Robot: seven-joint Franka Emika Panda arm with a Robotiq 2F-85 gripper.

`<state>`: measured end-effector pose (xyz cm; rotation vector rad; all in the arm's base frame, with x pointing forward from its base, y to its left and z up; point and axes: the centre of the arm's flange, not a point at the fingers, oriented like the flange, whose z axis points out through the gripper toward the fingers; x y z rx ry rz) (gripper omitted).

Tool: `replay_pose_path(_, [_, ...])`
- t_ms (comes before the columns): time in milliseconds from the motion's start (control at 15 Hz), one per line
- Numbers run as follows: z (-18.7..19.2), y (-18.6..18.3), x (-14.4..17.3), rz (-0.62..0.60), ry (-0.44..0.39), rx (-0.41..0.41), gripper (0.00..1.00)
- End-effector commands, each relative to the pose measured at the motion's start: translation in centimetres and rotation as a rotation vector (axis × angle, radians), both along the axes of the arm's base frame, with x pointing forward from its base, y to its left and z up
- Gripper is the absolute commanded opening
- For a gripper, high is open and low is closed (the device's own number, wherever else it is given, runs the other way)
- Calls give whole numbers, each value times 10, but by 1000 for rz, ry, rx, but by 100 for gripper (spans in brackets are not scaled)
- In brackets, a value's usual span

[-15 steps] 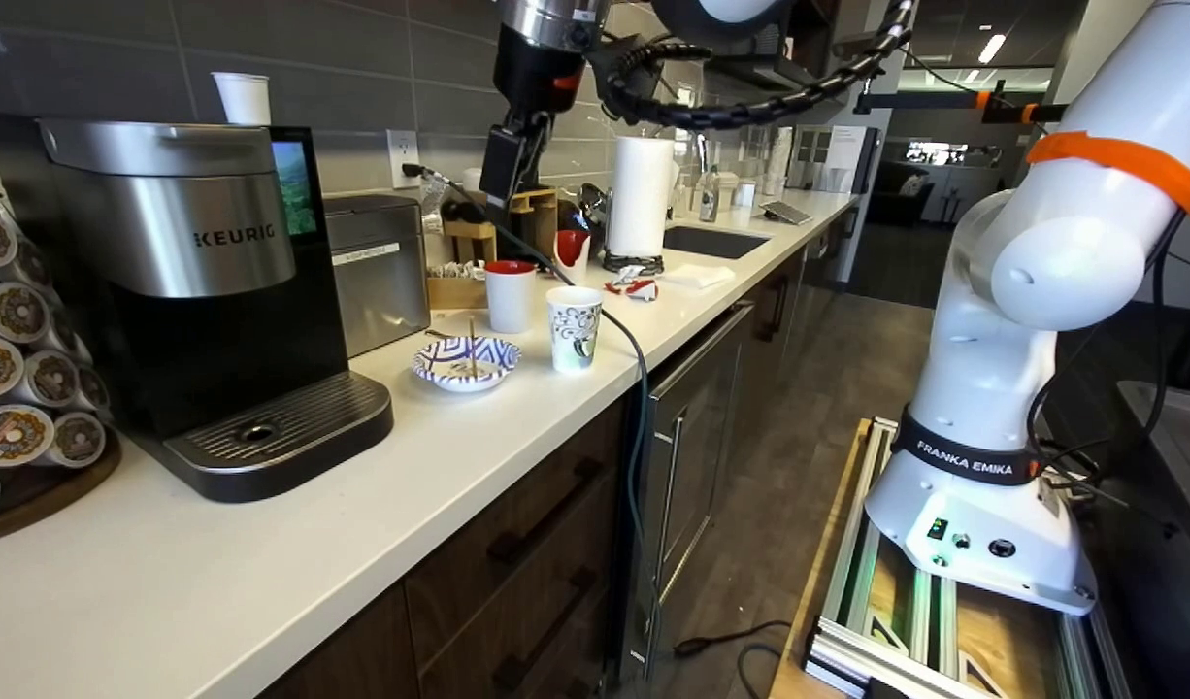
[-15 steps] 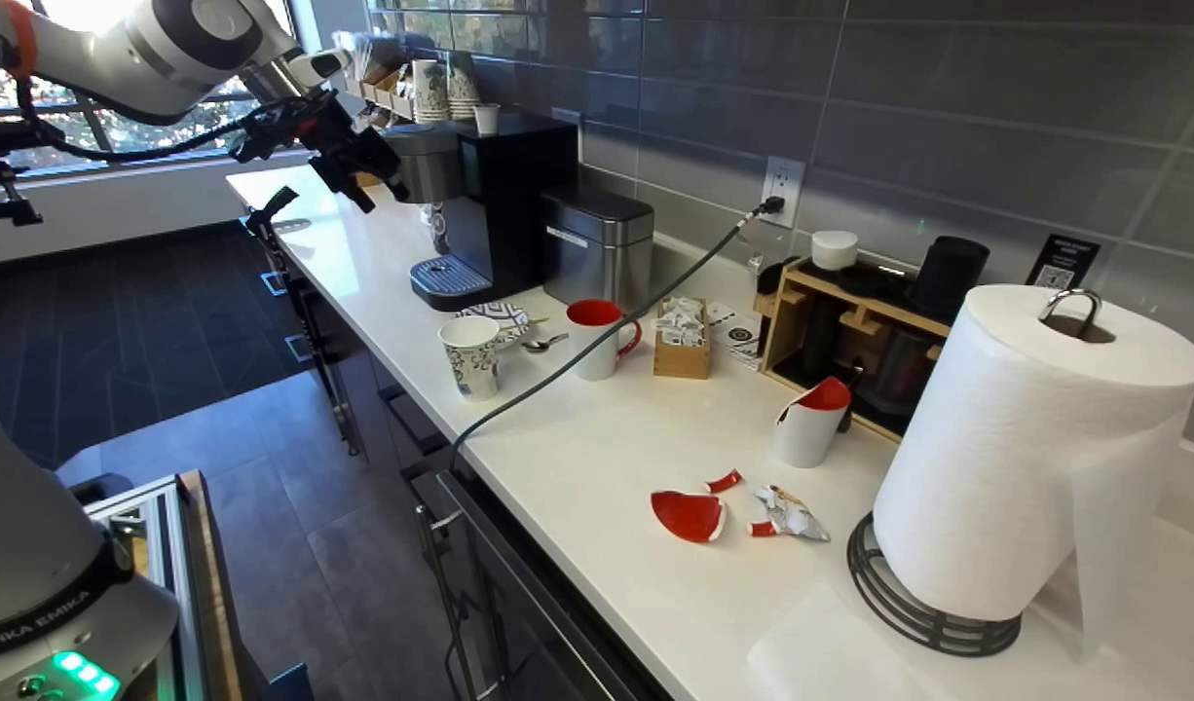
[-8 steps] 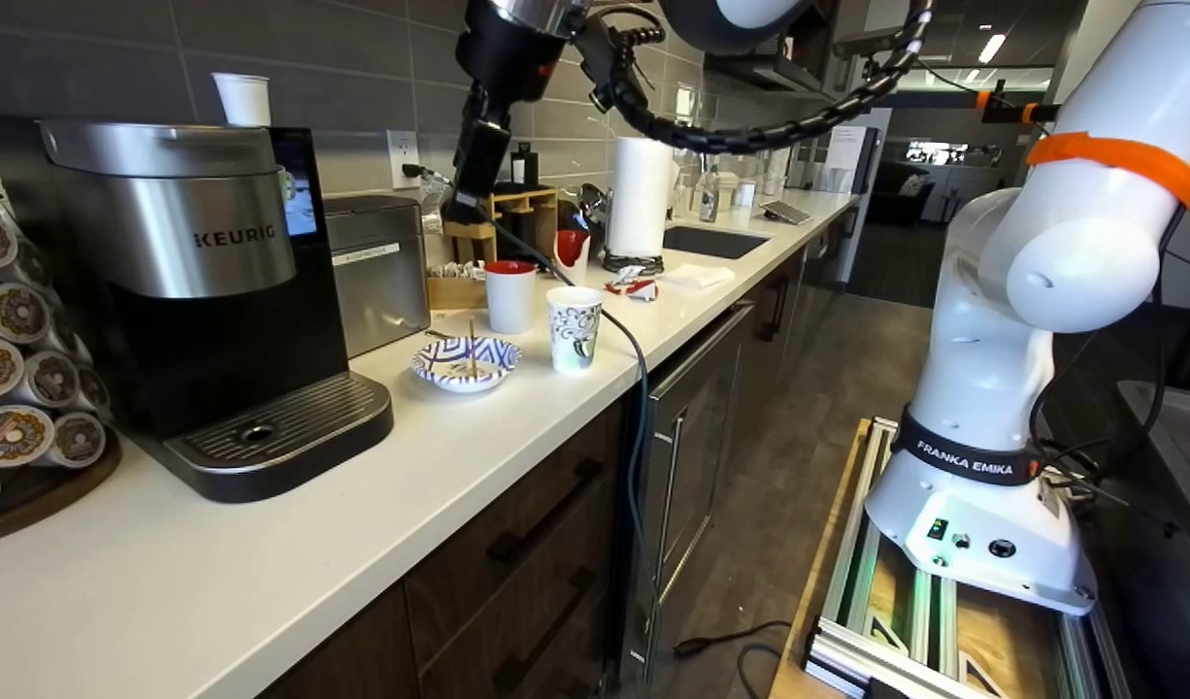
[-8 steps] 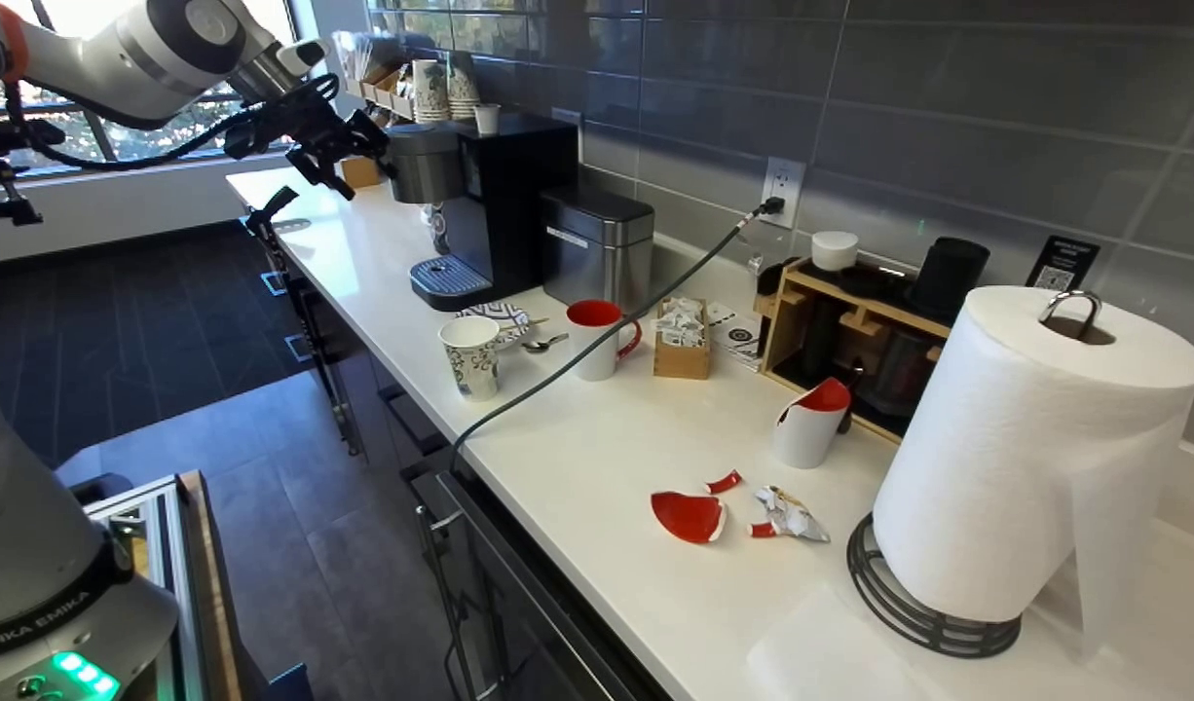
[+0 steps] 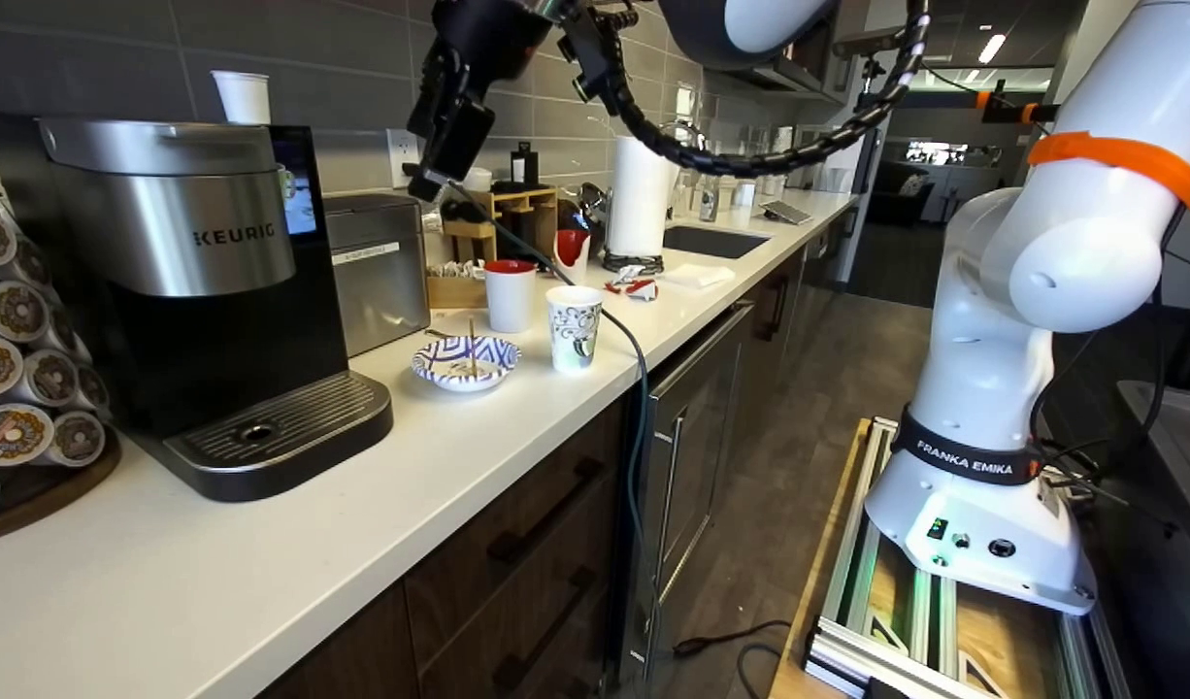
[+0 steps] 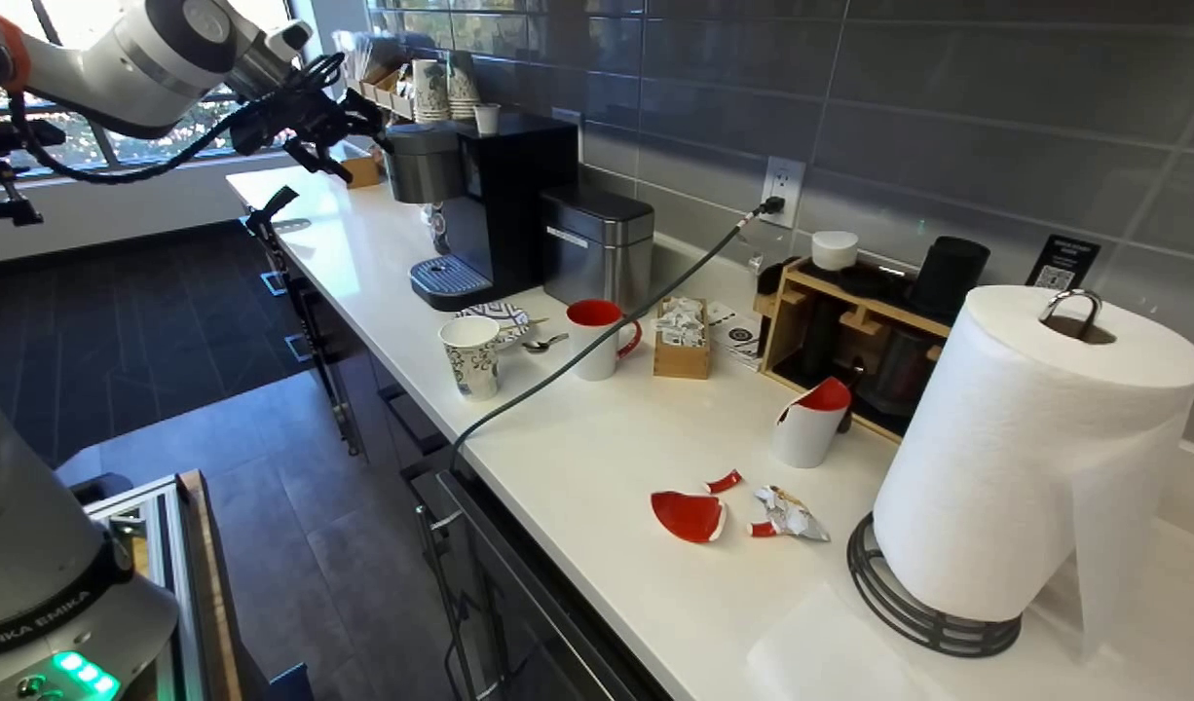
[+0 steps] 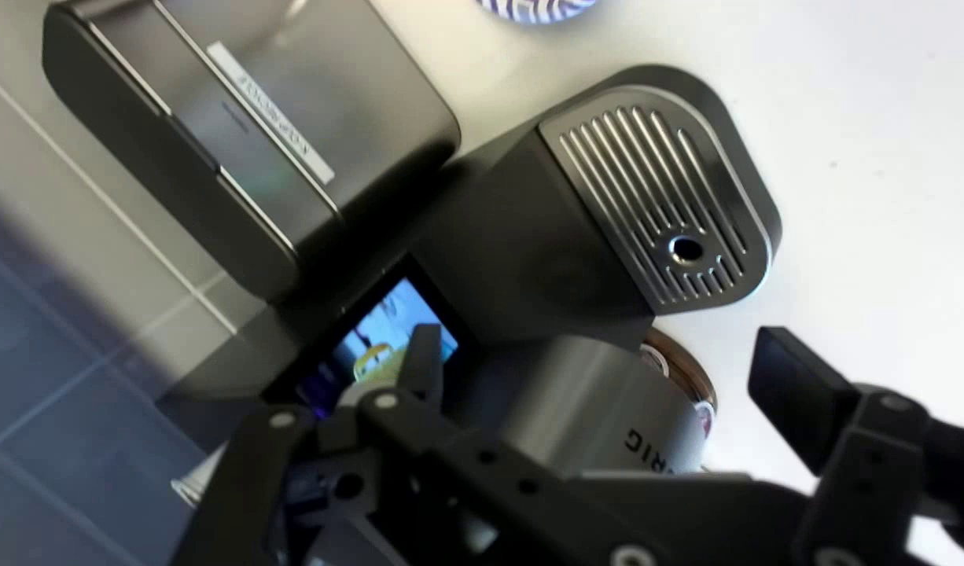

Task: Open the coffee maker

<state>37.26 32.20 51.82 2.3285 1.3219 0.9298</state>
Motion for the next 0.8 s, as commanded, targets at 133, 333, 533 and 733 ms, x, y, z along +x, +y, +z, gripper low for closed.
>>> replay_pose_path(133, [-14,13,-28,288,-133,-27,100])
replay_pose_path(333, [-15,15,-27,448,-193,-32,100])
replay_pose_path(533, [-9,16,-22,598,-255,-55,100])
replay_pose_path(733, [-9,31,-10,705,-282,-161,100])
